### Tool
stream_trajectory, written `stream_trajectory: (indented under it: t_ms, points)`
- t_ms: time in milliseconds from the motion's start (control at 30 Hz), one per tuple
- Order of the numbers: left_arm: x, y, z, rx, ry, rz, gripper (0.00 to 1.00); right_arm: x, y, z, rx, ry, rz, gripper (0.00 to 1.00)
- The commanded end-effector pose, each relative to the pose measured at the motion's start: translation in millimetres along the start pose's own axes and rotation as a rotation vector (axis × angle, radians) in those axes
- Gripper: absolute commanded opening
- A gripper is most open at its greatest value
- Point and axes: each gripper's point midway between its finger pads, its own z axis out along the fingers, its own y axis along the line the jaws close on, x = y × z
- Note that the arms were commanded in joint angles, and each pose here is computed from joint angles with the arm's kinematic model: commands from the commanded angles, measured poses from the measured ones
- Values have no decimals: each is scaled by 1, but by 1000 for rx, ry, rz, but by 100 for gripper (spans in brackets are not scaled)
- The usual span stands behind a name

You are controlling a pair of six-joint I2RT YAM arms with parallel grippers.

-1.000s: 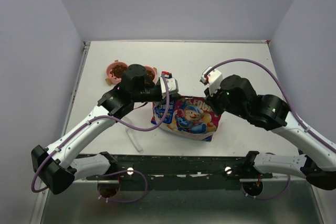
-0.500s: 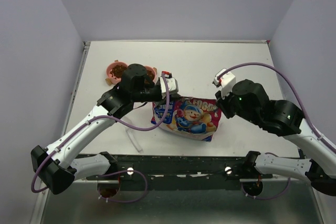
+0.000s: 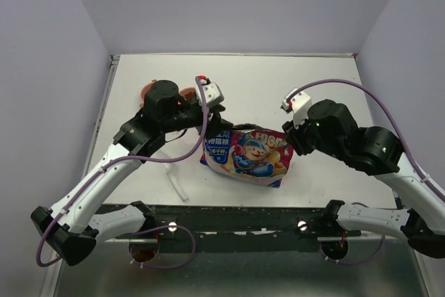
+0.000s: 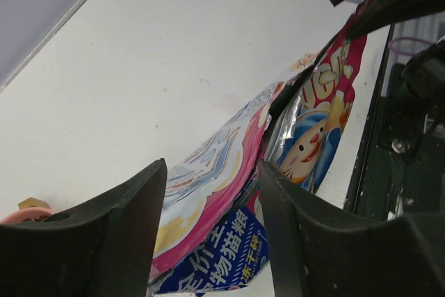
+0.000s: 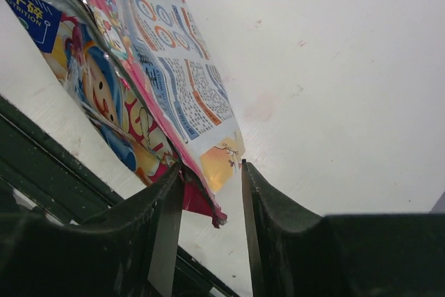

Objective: Serve the pet food

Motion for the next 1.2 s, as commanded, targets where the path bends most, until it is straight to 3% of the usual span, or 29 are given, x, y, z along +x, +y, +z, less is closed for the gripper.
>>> stream_trajectory:
  t_ms: [0,133,167,300,467,667,867,1000,1167]
  points:
    - [-36,4,-30,-138,-96,-200,64,-11,10,2,-66,0,-26,48]
    - [-50,6,-54,-227,-164,-399,66,-34,24,17,-130,-38,-60,50]
    - [-49,8,-60,-255,-168,-463,69,-42,30,21,-160,-54,-64,58]
    - [-29,17,-81,-381,-125,-862,71,-65,49,45,-228,-71,-86,65]
    - [-8,6,-89,-387,-75,-1230,84,-87,60,63,-240,-112,-146,66]
    - [4,4,-93,-513,-123,-1727,87,-88,77,80,-187,-108,-251,64]
    - [7,6,-85,-586,-74,-1990,84,-100,93,90,-105,-158,-347,61]
    - [23,7,-72,-624,-29,-2151,71,-101,96,108,-38,-134,-379,51]
    - [25,17,-69,-688,-91,-2208,70,-111,90,112,21,-158,-404,51]
